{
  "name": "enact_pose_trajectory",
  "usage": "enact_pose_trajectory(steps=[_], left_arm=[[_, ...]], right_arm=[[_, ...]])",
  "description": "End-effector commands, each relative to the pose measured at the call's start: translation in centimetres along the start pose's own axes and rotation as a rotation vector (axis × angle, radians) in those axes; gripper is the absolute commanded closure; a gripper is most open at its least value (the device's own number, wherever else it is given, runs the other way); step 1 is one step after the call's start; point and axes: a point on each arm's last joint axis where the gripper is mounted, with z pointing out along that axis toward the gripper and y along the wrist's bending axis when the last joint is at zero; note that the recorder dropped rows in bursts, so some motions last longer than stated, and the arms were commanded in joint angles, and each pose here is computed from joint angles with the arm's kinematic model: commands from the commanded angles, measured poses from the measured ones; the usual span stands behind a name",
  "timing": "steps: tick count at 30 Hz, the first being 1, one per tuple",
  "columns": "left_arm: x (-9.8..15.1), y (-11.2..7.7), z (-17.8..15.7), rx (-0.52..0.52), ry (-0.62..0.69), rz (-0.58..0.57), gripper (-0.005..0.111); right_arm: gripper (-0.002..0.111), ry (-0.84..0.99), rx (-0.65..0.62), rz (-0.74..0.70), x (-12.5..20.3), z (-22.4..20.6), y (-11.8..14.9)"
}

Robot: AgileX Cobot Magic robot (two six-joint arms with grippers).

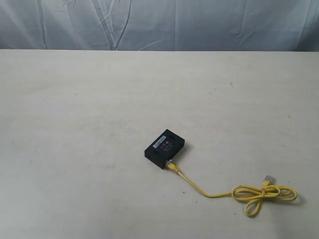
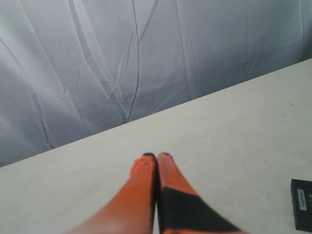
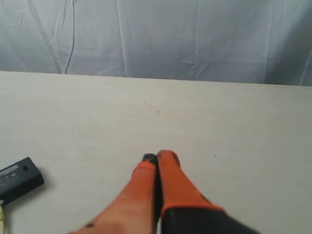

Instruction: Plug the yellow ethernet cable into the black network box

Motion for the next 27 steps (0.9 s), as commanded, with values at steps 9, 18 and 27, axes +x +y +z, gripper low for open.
enact_pose_trajectory(steps=[9, 18, 27], left_arm=[[0.0, 0.0, -0.1, -0.006, -0.008, 0.001, 0.107], [0.0, 0.0, -0.1, -0.006, -0.008, 0.001, 0.107], [0.0, 0.0, -0.1, -0.006, -0.008, 0.001, 0.107]], right_arm=[[0.108, 0.040, -0.010, 0.025, 4.0, 1.8, 0.3], [0.108, 0.046, 0.007, 0.027, 4.1, 1.8, 0.2], [0.108, 0.047, 0.069, 0.043, 4.1, 1.8, -0.2]])
